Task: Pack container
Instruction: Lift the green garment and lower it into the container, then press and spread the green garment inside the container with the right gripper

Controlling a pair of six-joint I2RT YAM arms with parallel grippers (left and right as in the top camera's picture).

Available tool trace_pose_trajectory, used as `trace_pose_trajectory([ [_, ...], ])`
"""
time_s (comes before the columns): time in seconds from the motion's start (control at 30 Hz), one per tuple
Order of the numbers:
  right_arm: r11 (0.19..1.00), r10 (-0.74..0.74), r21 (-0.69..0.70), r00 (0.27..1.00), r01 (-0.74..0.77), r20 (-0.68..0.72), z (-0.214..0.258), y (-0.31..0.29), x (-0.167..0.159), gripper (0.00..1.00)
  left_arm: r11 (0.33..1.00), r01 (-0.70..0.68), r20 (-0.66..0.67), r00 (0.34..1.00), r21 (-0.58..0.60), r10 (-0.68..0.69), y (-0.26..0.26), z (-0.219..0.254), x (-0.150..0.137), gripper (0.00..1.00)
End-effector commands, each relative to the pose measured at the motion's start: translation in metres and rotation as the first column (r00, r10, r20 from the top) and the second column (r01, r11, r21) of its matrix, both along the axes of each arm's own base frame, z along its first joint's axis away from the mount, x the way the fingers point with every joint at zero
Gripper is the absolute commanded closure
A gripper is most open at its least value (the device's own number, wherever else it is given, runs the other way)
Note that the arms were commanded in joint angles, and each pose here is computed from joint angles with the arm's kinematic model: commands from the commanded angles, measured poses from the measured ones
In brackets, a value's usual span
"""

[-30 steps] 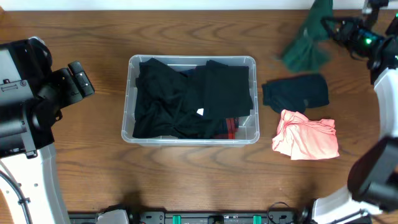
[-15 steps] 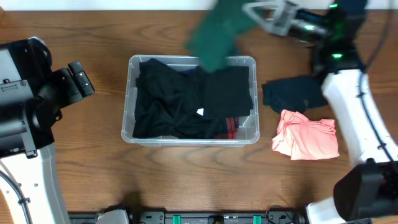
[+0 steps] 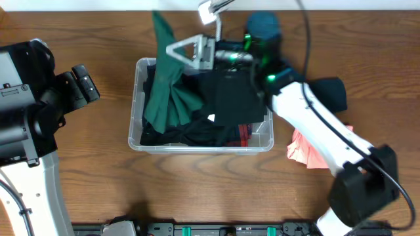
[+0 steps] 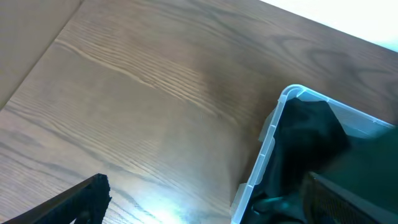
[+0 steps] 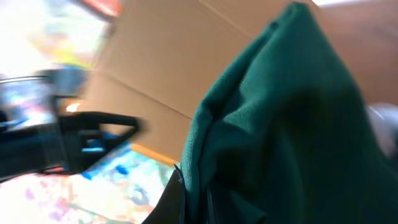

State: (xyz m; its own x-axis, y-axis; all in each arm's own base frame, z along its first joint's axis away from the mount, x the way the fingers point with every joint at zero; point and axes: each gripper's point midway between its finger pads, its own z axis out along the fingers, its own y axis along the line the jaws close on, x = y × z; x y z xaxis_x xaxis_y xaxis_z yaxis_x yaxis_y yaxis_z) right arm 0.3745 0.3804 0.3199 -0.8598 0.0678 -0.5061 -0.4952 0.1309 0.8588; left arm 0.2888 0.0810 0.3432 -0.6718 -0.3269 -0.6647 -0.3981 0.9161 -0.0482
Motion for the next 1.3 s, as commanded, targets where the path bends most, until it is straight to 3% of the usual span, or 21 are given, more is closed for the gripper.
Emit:
trace_pose_trajectory([
  [0.0,0.995,-0.04,-0.09,0.999,0.042,0.022,-0.037,-0.001,0.016,0.99,1.0,-0.018,-0.005,1.0,0.005,0.018,0.004,-0.001,-0.002,0.02],
  [0.13,0.971,-0.076,-0.228,0.997,0.075,0.008,-0.076,-0.021,0.025,0.99,1.0,-0.018,-0.005,1.0,0.005,0.018,0.004,-0.001,-0.002,0.02],
  [0.37,0.98,-0.038,-0.197,0.999,0.036,-0.005,-0.07,-0.038,0.027,0.99,1.0,-0.018,-0.005,1.0,0.005,0.018,0.004,-0.001,-0.002,0.02],
  [0.67,0.959,0.281,0.01,0.952,-0.285,0.121,-0.01,0.01,-0.042,0.99,1.0,-0.018,-0.005,1.0,0.005,0.018,0.004,-0.001,-0.002,0.02],
  [0.9,0.902,0.363,0.133,0.89,-0.41,0.278,0.045,0.027,-0.08,0.99,1.0,-0.018,-0.005,1.0,0.005,0.018,0.004,-0.001,-0.002,0.02],
  [1.1,0.914,0.34,0.124,0.897,-0.386,0.283,0.042,0.017,-0.068,0.99,1.0,-0.018,-0.005,1.0,0.005,0.018,0.004,-0.001,-0.002,0.02],
  [1.27,0.954,0.286,0.019,0.924,-0.301,0.253,-0.001,-0.004,-0.034,0.99,1.0,-0.018,-0.005,1.0,0.005,0.018,0.004,-0.001,-0.002,0.02],
])
